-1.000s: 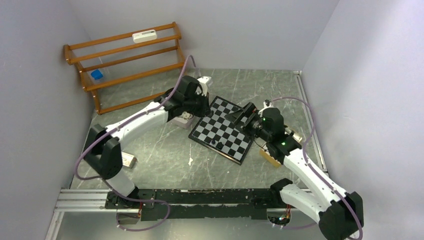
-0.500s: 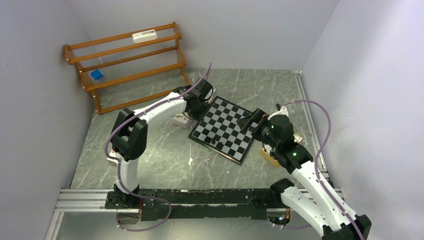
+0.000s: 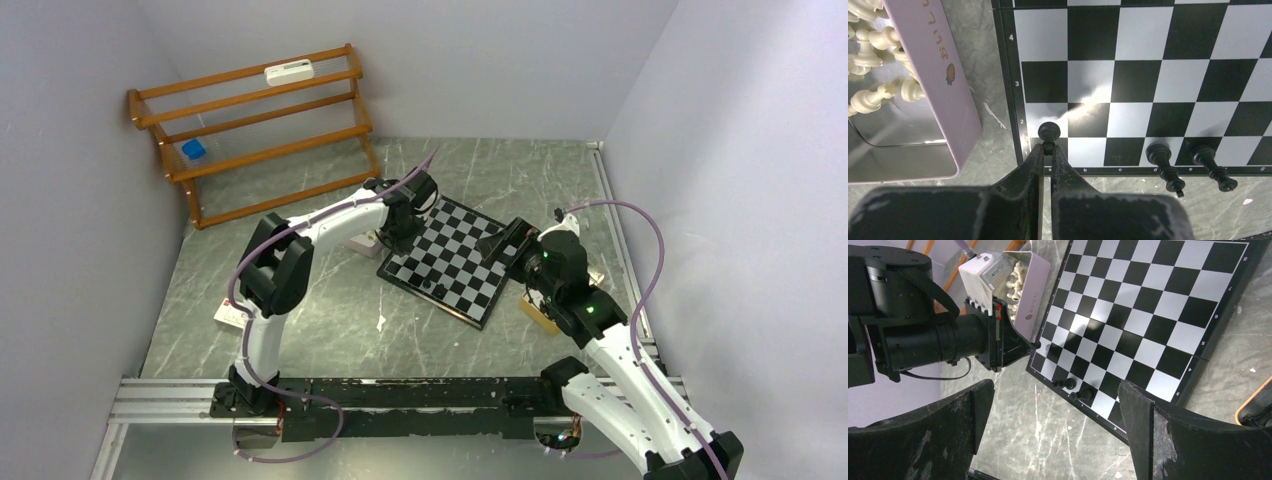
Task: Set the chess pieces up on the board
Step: Place the chess piece on the chessboard.
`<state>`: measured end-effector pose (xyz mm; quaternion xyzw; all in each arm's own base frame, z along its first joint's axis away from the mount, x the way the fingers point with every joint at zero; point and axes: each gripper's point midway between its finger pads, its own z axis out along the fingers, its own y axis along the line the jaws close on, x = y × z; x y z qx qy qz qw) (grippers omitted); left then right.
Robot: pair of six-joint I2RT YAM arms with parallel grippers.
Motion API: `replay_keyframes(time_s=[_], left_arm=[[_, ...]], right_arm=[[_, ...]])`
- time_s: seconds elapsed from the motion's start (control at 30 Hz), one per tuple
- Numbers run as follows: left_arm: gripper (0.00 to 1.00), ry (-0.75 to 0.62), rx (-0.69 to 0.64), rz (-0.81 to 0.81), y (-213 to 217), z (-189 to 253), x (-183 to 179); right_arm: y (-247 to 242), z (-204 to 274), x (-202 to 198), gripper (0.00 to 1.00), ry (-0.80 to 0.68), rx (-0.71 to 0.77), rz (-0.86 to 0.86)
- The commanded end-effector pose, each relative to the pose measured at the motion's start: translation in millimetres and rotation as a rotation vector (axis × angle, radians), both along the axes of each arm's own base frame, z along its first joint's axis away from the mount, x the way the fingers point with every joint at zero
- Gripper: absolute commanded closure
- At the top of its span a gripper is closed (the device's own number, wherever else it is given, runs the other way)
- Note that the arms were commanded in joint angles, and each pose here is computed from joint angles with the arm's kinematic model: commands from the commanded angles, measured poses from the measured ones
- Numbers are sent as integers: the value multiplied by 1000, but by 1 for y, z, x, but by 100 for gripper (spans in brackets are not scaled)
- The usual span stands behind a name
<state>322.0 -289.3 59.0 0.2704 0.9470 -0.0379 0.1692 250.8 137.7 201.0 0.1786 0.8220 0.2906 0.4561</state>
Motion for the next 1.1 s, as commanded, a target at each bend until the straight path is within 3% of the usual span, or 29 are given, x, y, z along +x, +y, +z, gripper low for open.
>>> replay_keyframes(time_s=[0.0,0.43,1.07], left_arm=[[95,4,36,-19,-2,-3,3],[95,20,80,-24,1,-12,0],[78,29,80,-33,-3,-13,0]], right_arm=[[-4,11,2,0,-34,-8,-20],[-6,12,3,0,-38,-13,-26],[-7,14,3,0,-40,-17,-30]])
